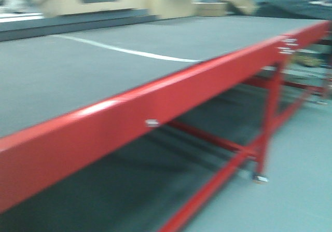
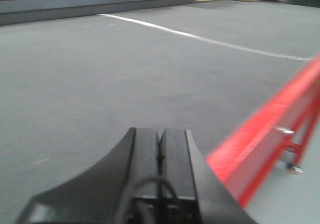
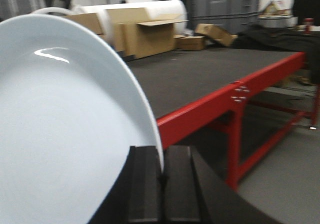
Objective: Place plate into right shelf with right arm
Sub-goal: 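Carry the plate in the right gripper while driving to the shelf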
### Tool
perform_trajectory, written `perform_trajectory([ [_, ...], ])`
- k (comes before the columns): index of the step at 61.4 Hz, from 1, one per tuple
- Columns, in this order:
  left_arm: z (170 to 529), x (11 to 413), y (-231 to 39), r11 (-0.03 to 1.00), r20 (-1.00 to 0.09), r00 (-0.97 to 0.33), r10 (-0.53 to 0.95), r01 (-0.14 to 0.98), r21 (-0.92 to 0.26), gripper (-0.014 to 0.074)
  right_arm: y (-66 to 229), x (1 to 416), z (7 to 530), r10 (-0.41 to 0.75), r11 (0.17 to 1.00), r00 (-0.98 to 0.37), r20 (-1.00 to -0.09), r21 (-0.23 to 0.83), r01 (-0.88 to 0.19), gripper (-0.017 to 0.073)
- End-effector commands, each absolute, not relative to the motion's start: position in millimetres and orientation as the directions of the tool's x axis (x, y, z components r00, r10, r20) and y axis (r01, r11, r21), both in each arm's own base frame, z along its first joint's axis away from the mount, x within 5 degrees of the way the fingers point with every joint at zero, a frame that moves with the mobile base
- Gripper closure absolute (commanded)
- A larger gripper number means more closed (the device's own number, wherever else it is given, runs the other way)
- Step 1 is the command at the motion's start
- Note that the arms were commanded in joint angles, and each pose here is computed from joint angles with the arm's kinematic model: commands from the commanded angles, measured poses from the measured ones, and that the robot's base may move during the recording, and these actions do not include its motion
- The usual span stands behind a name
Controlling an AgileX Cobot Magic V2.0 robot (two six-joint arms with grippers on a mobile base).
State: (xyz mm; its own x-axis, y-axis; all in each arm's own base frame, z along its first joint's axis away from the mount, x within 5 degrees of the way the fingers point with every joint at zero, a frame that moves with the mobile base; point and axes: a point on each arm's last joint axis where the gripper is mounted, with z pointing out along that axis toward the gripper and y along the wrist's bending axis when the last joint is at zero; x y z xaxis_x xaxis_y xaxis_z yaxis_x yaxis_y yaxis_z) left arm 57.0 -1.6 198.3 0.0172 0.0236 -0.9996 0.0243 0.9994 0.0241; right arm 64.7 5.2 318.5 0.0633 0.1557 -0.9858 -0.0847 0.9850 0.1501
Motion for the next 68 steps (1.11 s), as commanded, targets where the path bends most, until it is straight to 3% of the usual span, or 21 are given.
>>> perform_trajectory([
  [1,203.5,56.2,-0.6,1.000,-0.994,0.106,0.007,0.013,0.008,0.0722,4.1,62.1,336.0,0.156,0.986,0.176,-0.972,0.142,-0.089,0.0509],
  [68,203.5,56.2,-0.6,1.000,-0.994,0.106,0.007,0.013,0.008,0.0722,4.1,62.4,335.9,0.156,0.986,0.175,-0.972,0.142,-0.089,0.0509],
])
